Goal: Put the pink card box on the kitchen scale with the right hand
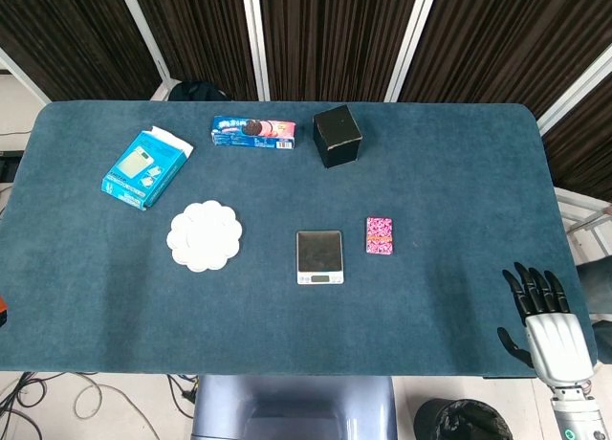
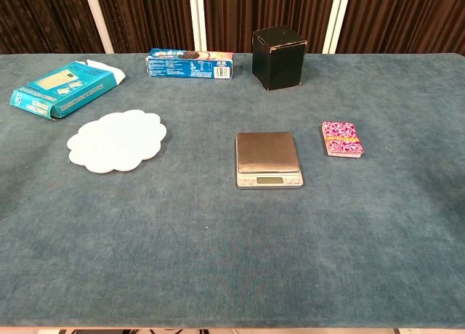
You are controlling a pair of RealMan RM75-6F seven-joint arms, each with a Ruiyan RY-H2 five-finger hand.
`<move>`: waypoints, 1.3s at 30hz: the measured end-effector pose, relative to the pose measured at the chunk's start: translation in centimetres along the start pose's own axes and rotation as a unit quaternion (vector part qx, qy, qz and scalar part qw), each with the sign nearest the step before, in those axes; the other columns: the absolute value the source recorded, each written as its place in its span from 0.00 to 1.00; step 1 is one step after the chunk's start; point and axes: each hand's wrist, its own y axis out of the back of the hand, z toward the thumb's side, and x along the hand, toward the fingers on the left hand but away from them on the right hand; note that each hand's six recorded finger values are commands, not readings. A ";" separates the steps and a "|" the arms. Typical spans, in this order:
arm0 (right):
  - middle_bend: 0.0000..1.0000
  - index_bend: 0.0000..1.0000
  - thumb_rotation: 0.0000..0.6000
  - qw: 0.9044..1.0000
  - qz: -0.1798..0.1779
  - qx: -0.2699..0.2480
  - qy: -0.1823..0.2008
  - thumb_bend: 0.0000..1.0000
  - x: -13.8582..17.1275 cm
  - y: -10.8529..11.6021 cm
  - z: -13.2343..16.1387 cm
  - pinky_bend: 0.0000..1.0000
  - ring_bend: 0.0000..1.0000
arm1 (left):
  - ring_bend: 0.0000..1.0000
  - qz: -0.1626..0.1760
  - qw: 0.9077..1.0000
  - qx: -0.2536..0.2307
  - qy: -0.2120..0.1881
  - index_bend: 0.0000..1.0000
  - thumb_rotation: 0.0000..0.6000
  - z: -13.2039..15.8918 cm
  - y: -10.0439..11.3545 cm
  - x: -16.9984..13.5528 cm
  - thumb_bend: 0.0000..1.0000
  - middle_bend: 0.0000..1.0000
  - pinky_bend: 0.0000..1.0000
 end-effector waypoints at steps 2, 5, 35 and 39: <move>0.00 0.00 1.00 1.000 0.012 -0.003 0.003 0.36 -0.1 -0.1 -0.1 0.00 0.00 | 0.00 0.000 1.000 -0.001 0.000 0.06 1.00 0.0 0.0 0.0 0.66 0.00 0.00; 0.00 0.00 1.00 1.000 0.014 -0.001 0.008 0.36 -0.5 0.0 0.0 0.00 0.00 | 0.00 0.002 1.000 -0.003 0.004 0.06 1.00 -0.1 0.1 0.0 0.66 0.00 0.00; 0.00 0.00 1.00 0.984 0.169 0.010 0.052 0.36 -19.4 -4.3 12.1 0.00 0.00 | 0.00 0.000 1.000 -0.002 0.009 0.06 1.00 -0.3 0.0 0.1 0.66 0.00 0.00; 0.00 0.00 1.00 0.980 0.190 0.027 0.044 0.36 -21.0 -6.0 13.7 0.00 0.00 | 0.00 0.000 1.000 0.000 0.010 0.06 1.00 -0.3 0.0 0.2 0.66 0.00 0.00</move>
